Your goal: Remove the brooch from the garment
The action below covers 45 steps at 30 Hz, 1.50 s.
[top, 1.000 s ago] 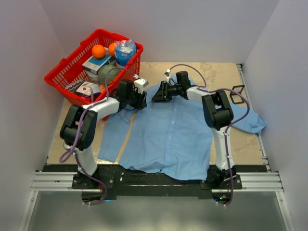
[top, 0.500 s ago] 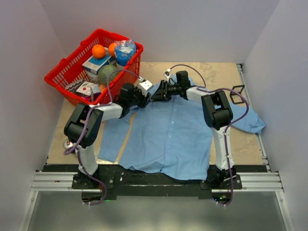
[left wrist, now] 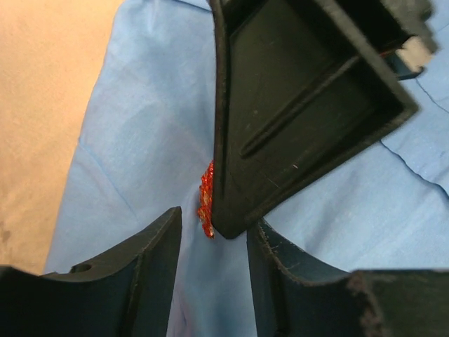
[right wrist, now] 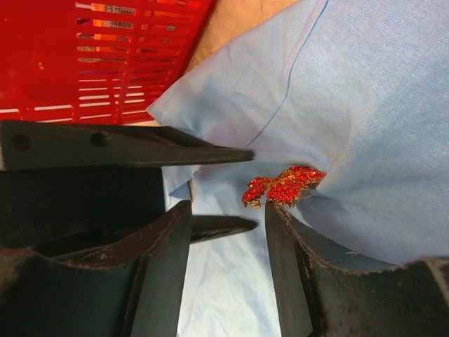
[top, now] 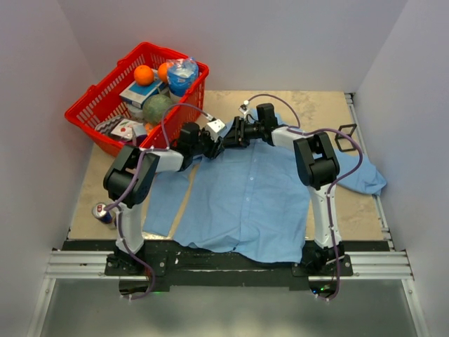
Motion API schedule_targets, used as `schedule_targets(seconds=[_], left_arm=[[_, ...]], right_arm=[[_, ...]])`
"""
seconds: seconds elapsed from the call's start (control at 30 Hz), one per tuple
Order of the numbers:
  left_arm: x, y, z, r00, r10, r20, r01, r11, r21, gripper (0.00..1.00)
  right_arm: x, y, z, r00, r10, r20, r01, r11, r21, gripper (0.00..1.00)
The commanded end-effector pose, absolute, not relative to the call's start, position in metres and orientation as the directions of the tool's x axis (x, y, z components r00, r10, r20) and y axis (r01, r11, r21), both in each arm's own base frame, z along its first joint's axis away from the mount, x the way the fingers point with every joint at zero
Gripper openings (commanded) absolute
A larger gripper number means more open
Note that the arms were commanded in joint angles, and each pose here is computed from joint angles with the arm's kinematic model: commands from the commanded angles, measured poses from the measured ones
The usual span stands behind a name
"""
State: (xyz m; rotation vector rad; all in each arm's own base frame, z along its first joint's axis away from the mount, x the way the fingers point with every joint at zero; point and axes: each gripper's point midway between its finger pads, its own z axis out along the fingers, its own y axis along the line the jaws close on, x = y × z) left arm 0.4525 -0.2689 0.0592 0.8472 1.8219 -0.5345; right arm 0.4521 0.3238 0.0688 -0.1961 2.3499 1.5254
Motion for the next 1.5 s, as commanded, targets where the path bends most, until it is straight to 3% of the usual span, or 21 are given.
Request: schedule_targets(seconds=[0.0, 0.2, 0.53, 0.77, 0.9, 1.0, 1.07, 1.23, 1.33, 1.47], left_arm=[[0.476, -0.279, 0.075, -0.185, 0.263, -0.947, 0.753, 0.657, 0.035, 0.44], [0.482, -0.272, 0.075, -0.152, 0.296, -0.943, 0.741, 0.665, 0.089, 0.38], [0.491, -0.277, 0.076, -0.129, 0.297, -0.946, 0.749, 0.654, 0.103, 0.1], [0.499, -0.282, 0.069, -0.164, 0.315, -0.935, 0.761, 0.644, 0.084, 0.01], [0.5, -0.285, 0.065, -0.193, 0.321, -0.927, 0.776, 0.628, 0.056, 0.0], [0.497, -0.29, 0.071, -0.283, 0.277, -0.918, 0.792, 0.608, -0.061, 0.0], [0.492, -0.293, 0.074, -0.343, 0.262, -0.902, 0.8, 0.584, -0.135, 0.0], [0.469, -0.303, 0.074, -0.482, 0.202, -0.853, 0.783, 0.537, -0.314, 0.0], [0.46, -0.305, 0.069, -0.542, 0.177, -0.822, 0.753, 0.537, -0.381, 0.0], [0.446, -0.301, 0.06, -0.601, 0.166, -0.782, 0.718, 0.542, -0.437, 0.0]], right_arm=[[0.456, 0.325, 0.079, -0.92, 0.061, -0.388, -0.329, 0.419, 0.846, 0.51], [0.455, 0.323, 0.082, -0.917, 0.059, -0.396, -0.335, 0.427, 0.84, 0.52], [0.454, 0.322, 0.08, -0.918, 0.051, -0.392, -0.333, 0.436, 0.836, 0.53], [0.455, 0.321, 0.076, -0.922, 0.058, -0.384, -0.32, 0.445, 0.836, 0.55], [0.454, 0.318, 0.096, -0.911, 0.041, -0.41, -0.361, 0.403, 0.841, 0.55], [0.452, 0.291, 0.125, -0.872, 0.003, -0.49, -0.454, 0.372, 0.81, 0.54], [0.454, 0.256, 0.125, -0.826, -0.058, -0.561, -0.52, 0.464, 0.718, 0.53], [0.458, 0.204, 0.09, -0.778, -0.194, -0.597, -0.553, 0.661, 0.507, 0.46], [0.46, 0.195, 0.072, -0.797, -0.192, -0.573, -0.505, 0.732, 0.458, 0.4], [0.452, 0.203, 0.06, -0.765, -0.28, -0.58, -0.559, 0.736, 0.381, 0.4]])
